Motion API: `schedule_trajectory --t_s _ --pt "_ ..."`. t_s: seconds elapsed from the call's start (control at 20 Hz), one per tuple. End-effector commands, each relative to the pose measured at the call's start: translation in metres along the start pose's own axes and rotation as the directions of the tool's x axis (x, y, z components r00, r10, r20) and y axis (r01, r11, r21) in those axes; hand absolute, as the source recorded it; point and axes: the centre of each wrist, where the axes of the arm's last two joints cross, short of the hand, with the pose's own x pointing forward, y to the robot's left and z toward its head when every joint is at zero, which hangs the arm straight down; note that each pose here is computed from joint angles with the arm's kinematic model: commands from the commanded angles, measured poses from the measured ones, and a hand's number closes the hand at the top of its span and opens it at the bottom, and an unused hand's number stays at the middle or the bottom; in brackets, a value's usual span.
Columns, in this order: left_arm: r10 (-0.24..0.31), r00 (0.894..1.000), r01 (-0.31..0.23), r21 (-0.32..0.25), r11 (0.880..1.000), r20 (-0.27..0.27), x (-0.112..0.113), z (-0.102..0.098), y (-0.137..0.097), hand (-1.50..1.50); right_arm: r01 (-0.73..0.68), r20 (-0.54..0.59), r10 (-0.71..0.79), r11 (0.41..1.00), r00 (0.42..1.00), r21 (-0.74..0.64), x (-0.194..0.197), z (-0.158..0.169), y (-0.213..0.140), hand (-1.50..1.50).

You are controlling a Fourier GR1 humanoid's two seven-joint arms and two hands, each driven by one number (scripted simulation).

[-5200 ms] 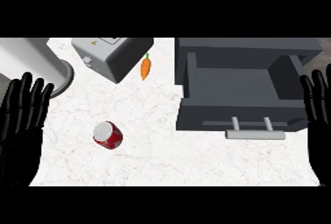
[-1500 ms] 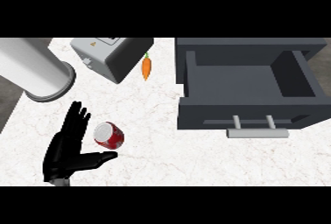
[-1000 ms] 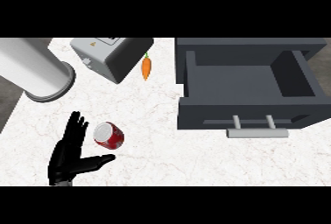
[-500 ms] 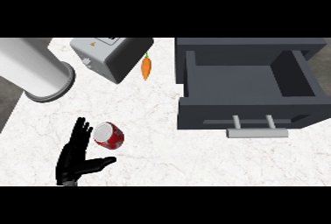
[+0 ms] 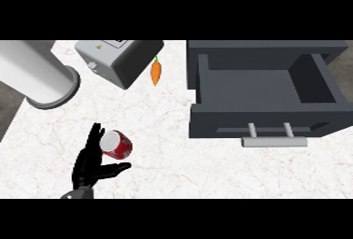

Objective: Pick up the can, place it into the drawer and close the drawer

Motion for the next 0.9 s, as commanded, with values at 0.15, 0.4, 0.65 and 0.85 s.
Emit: schedule_trajectory --t_s 0.15,0.4,0.65,0.85 --pt "0.084 0.996 -0.084 0.003 0.996 0.003 -0.002 -0.015 -0.008 -1.5 0.005 -0.004 -0.005 1.0 1.0 -0.001 0.012 -0.005 0.002 -1.5" --pt "0.131 0.991 -0.133 -0.09 0.987 -0.024 0.007 -0.029 -0.022 1.5 -0.004 -0.015 0.004 1.0 1.0 0.024 0.015 -0.001 -0.006 -1.5" --pt "0.159 0.987 -0.152 -0.166 0.974 0.029 0.017 -0.03 -0.018 1.5 0.015 -0.007 -0.015 1.0 1.0 0.011 0.003 0.012 0.007 -1.5" --pt "0.157 0.987 -0.144 -0.234 0.962 0.039 0.024 -0.037 -0.051 1.5 0.017 -0.025 -0.017 1.0 1.0 0.005 0.012 0.004 0.012 -1.5"
